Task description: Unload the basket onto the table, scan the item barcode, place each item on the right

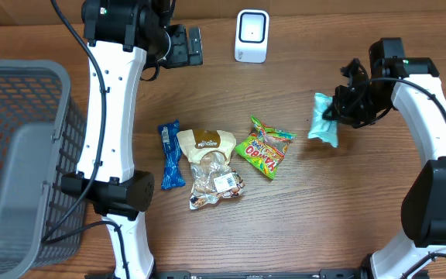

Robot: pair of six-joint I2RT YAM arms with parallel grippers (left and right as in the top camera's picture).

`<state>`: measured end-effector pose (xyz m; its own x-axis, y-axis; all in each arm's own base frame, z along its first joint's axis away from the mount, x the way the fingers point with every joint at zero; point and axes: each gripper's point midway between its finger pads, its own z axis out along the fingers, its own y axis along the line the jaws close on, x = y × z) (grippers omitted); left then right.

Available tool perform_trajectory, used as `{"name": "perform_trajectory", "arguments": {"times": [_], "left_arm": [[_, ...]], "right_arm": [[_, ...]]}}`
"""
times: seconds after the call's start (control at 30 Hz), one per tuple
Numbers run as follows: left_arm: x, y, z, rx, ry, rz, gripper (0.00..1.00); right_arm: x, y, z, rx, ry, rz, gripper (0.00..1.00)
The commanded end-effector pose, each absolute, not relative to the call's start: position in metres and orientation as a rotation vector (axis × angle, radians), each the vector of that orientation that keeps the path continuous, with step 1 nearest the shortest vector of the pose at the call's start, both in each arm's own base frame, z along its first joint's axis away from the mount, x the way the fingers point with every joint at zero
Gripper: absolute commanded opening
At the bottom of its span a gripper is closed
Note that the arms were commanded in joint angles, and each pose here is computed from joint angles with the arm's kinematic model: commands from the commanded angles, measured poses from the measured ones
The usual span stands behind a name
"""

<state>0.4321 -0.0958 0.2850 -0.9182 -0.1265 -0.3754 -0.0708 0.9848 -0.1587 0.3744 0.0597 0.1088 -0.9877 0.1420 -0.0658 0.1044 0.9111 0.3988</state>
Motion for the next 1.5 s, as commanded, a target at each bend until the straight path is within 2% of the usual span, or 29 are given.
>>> {"name": "perform_trajectory", "arguments": {"times": [0.0,0.03,0.1,0.2,0.27,0.37,0.47,0.67,0.87,1.1,1.3,1.47], "left_arm": [[0.433,-0.101,0.283,-0.134,2.739,-0.212,1.0],[0.433,-0.101,0.283,-0.134,2.739,-0.212,1.0],[0.433,-0.101,0.283,-0.134,2.739,-0.212,1.0],[0.433,-0.101,0.283,-0.134,2.739,-0.212,1.0],[0.433,-0.101,0.283,-0.134,2.739,-0.212,1.0],[0.433,-0.101,0.283,-0.134,2.739,-0.212,1.0],[0.433,-0.101,0.283,-0.134,2.739,-0.212,1.0],[0.433,-0.101,0.283,-0.134,2.739,-0.212,1.0],[0.433,-0.101,0.283,-0.134,2.739,-0.212,1.0],[0.433,-0.101,0.283,-0.134,2.739,-0.212,1.0],[0.433,-0.101,0.283,-0.134,2.739,-0.212,1.0],[0.433,-0.101,0.283,-0.134,2.739,-0.212,1.0]], "right_arm": [[0.375,0.029,0.098,0.361,3.006,0.349,0.1],[0.376,0.03,0.098,0.36,3.003,0.356,0.23],[0.376,0.03,0.098,0.359,3.003,0.356,0.35],[0.374,0.03,0.098,0.357,3.012,0.354,0.45],[0.374,0.03,0.105,0.357,3.012,0.354,0.58],[0.381,0.032,0.126,0.363,2.988,0.353,0.65],[0.395,0.039,0.143,0.432,2.922,0.202,0.63],[0.411,0.062,0.136,0.313,2.779,-0.3,0.48],[0.4,0.073,0.091,0.116,2.856,-0.594,0.46],[0.395,0.063,0.07,-0.078,2.928,-0.69,0.46],[0.392,0.033,0.059,0.015,2.972,-0.7,0.45],[0.395,0.035,0.05,0.053,3.032,-0.505,0.43]]}}
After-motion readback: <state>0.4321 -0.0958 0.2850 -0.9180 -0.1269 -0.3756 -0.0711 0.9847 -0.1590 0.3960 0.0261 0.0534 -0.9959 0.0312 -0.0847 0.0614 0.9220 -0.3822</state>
